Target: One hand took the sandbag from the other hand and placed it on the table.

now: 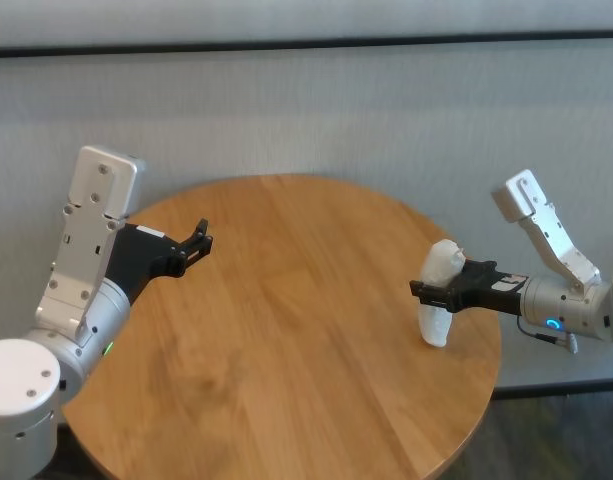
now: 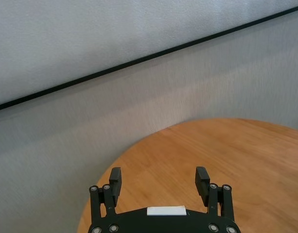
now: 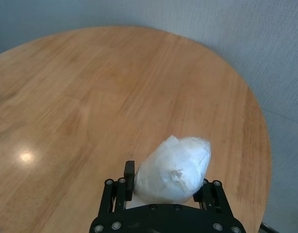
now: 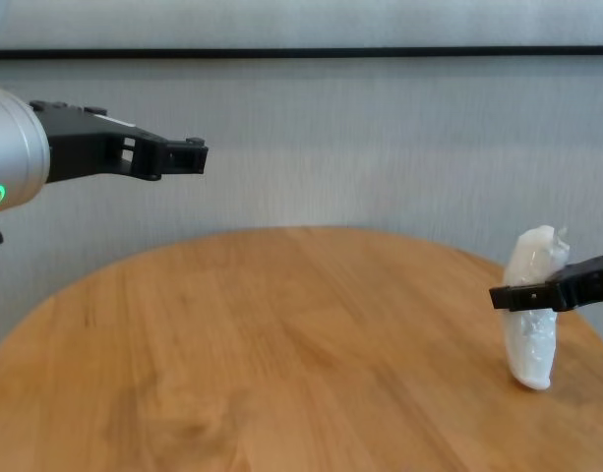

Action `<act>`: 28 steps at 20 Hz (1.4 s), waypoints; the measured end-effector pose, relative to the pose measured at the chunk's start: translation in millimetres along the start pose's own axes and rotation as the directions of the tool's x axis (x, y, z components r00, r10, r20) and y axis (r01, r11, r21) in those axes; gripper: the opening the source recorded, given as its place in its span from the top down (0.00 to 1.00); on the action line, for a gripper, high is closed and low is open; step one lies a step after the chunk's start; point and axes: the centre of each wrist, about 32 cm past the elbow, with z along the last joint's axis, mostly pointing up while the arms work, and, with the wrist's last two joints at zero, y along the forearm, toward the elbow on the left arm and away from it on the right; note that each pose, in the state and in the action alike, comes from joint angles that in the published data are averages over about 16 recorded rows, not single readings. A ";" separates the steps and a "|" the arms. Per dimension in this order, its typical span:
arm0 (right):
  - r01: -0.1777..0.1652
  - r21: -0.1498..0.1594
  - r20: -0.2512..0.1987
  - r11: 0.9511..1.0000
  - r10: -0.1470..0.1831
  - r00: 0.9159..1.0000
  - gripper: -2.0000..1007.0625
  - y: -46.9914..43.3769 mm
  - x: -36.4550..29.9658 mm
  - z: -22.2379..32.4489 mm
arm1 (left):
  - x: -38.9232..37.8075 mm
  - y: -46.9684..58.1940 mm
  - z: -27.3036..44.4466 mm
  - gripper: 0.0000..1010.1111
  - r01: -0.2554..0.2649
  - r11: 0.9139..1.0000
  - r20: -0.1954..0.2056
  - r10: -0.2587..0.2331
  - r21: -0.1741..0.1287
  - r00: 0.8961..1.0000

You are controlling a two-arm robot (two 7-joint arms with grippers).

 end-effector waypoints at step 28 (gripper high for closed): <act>0.003 0.011 -0.003 1.000 -0.003 1.000 0.01 -1.1 -0.3 -0.6 | 0.0 0.0 0.0 0.01 0.000 1.000 0.000 0.000 0.000 1.000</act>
